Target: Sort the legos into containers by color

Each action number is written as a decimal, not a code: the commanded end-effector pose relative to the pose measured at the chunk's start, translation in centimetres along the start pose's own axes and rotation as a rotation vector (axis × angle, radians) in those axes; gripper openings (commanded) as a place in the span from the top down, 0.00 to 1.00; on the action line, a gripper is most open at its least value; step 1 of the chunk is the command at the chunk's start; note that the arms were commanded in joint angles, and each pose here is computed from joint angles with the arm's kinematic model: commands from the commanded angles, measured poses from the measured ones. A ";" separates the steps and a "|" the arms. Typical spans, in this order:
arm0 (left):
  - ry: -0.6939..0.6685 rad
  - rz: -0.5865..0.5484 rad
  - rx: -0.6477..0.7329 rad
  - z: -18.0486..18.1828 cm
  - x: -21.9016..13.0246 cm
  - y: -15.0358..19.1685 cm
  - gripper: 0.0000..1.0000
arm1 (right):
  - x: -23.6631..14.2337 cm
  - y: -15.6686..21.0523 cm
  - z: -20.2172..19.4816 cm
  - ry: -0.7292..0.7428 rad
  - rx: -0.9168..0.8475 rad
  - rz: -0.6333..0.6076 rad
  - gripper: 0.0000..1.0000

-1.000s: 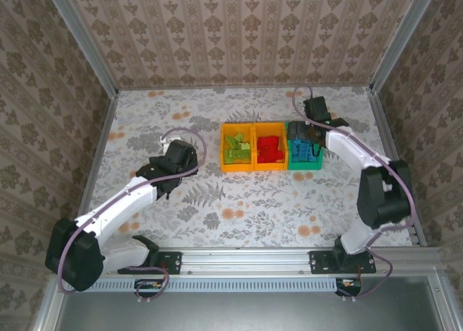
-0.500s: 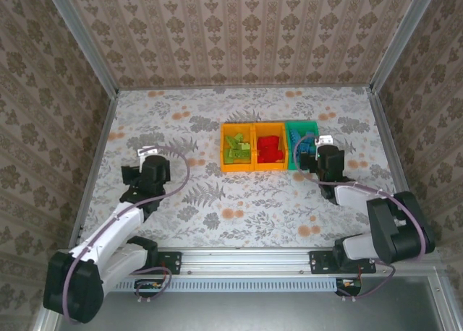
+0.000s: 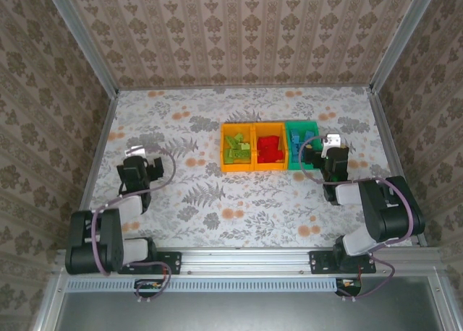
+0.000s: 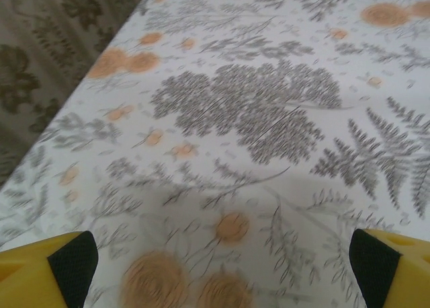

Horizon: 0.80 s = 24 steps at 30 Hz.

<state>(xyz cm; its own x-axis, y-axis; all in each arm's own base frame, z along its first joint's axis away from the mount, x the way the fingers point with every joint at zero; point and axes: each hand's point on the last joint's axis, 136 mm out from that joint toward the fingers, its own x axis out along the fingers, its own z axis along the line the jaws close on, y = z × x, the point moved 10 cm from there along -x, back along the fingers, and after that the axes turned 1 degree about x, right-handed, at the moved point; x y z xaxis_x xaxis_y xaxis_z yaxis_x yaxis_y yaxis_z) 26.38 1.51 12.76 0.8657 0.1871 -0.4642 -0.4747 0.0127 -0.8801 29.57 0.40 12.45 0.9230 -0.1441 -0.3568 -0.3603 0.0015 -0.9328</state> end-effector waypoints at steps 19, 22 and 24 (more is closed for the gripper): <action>0.167 -0.145 0.093 -2.6 3.2 -2.2 0.00 | 0.4 -1.0 0.1 -0.024 0.025 -0.035 0.00; 0.168 -0.145 0.093 -2.6 3.2 -2.2 0.00 | 0.4 -1.0 0.1 -0.025 0.026 -0.037 0.01; 0.167 -0.146 0.092 -2.6 3.2 -2.2 0.00 | 0.4 -1.0 0.1 -0.024 0.026 -0.037 0.00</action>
<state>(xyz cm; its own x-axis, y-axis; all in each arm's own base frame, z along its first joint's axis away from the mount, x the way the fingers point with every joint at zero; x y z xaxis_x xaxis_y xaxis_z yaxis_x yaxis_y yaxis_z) 29.93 -0.48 11.86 0.9157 0.0147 -0.4017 -0.4010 0.1008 -0.9105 29.59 0.41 12.46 0.9240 -0.1368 -0.3571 -0.3602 0.0023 -0.9329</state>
